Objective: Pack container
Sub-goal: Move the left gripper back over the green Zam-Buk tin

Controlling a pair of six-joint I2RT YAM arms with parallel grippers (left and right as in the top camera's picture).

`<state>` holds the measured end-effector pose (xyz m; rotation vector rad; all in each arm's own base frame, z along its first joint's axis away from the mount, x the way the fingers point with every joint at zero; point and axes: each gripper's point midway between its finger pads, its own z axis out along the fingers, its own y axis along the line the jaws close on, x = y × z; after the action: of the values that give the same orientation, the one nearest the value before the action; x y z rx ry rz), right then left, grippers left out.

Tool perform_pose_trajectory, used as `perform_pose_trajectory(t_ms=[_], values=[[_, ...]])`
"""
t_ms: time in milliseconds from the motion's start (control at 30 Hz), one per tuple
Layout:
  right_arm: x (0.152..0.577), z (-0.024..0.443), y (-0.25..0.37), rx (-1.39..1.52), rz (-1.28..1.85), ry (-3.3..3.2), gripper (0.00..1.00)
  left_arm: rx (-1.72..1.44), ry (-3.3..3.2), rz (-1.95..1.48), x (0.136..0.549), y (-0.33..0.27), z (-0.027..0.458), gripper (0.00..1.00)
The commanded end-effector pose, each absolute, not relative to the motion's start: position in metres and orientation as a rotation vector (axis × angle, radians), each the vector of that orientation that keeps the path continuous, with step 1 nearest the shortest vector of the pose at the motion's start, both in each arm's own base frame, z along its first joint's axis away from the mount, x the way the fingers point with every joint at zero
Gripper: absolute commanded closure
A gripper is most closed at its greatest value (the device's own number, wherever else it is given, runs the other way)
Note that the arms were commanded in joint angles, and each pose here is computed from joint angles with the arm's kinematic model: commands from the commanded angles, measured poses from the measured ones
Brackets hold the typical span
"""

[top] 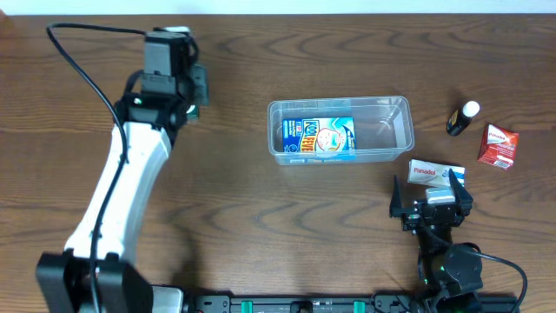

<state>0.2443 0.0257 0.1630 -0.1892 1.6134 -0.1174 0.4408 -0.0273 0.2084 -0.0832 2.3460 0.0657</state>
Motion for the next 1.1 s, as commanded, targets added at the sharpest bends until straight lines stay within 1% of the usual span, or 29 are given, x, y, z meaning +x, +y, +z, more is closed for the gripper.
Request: perform_pose_trajectory(t_ms=[0,33,67,100,333,600,667,800,1067], values=[[0.244,0.161,0.023,-0.186,-0.133,1.619,0.01,-0.153,2.375,0.089,0.451,-0.012,0.187,0.28],[0.244,0.161,0.023,-0.186,-0.133,1.619,0.01,-0.157,2.379,0.092,0.454,-0.010,0.183,0.12],[0.244,0.161,0.023,-0.186,-0.133,1.619,0.01,-0.159,2.387,0.095,0.457,-0.009,0.176,0.05],[0.244,0.161,0.023,-0.186,-0.133,1.619,0.01,-0.160,2.398,0.099,0.460,-0.009,0.169,0.01],[0.244,0.161,0.023,-0.186,-0.133,1.619,0.01,-0.165,2.509,0.126,0.470,-0.005,0.109,0.02],[0.244,0.161,0.023,-0.186,-0.133,1.619,0.01,-0.231,2.607,0.163,0.474,0.021,0.049,0.02],[0.244,0.161,0.023,-0.186,-0.133,1.619,0.01,-0.220,2.621,0.135,0.475,0.025,0.040,0.02],[0.244,0.161,0.023,-0.186,-0.133,1.619,0.01,-0.087,2.632,-0.082,0.482,0.010,0.026,0.02],[0.244,0.161,0.023,-0.186,-0.133,1.619,0.01,-0.103,2.626,-0.099,0.487,0.018,0.016,0.02]])
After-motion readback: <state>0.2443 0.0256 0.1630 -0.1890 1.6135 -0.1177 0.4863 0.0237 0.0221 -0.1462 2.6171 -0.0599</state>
